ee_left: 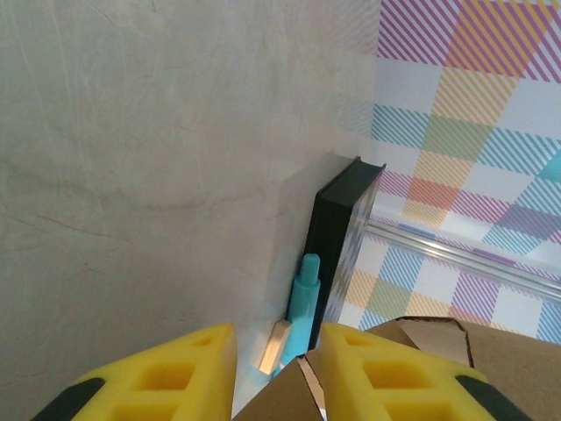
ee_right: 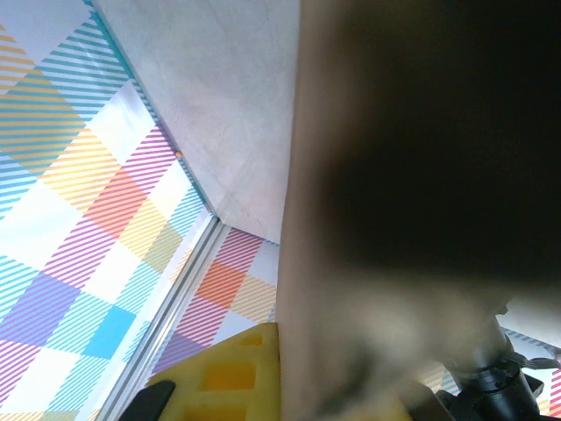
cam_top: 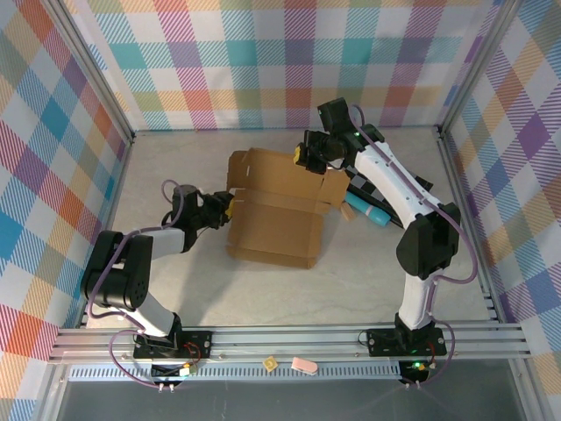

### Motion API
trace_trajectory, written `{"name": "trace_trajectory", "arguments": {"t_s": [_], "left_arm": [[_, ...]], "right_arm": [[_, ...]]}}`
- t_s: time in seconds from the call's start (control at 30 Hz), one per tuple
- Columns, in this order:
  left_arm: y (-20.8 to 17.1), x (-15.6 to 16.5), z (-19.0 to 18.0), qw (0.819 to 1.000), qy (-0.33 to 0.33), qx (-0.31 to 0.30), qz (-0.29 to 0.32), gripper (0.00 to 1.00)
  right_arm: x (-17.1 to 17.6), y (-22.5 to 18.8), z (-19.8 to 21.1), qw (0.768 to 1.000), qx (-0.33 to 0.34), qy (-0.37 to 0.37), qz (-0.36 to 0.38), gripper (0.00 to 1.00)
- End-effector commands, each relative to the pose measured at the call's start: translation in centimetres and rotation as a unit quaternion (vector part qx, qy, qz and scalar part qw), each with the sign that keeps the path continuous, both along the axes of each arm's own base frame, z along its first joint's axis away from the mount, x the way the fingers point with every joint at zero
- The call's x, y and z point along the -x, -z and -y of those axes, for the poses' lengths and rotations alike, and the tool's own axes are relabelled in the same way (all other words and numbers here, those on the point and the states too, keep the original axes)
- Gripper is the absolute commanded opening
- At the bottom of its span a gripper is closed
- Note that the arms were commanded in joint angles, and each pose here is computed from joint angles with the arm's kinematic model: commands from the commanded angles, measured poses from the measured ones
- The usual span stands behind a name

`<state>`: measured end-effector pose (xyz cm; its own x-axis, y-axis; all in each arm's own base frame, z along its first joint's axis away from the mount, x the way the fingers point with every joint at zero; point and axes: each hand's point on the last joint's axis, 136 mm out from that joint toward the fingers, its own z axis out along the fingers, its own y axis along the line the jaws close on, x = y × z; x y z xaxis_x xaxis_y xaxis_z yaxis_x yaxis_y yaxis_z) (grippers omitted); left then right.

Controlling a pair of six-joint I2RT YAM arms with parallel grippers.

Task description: Fold the paper box

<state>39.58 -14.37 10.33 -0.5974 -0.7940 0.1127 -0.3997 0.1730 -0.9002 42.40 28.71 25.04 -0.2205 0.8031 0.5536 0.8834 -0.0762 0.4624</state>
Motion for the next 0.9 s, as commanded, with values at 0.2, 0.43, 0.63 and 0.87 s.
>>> {"name": "trace_trajectory", "arguments": {"t_s": [0.2,0.43,0.63,0.87], "left_arm": [[-2.8,0.0,2.3,0.998,0.037,-0.022,0.035,0.45],[-2.5,0.7,2.2,0.998,0.045,-0.033,0.03,0.5],[-2.9,1.5,2.3,0.996,0.069,-0.049,0.033,0.48],[-1.9,4.0,1.4,0.99,0.097,-0.106,0.004,0.48]], "right_arm": [[0.2,1.0,-0.3,0.998,-0.028,0.027,-0.044,0.0],[0.4,1.1,-0.2,0.999,-0.028,0.023,-0.04,0.0],[0.1,1.7,-0.2,0.999,-0.028,0.017,-0.014,0.0],[-1.2,1.7,-0.1,0.998,-0.014,0.001,0.058,0.0]]}}
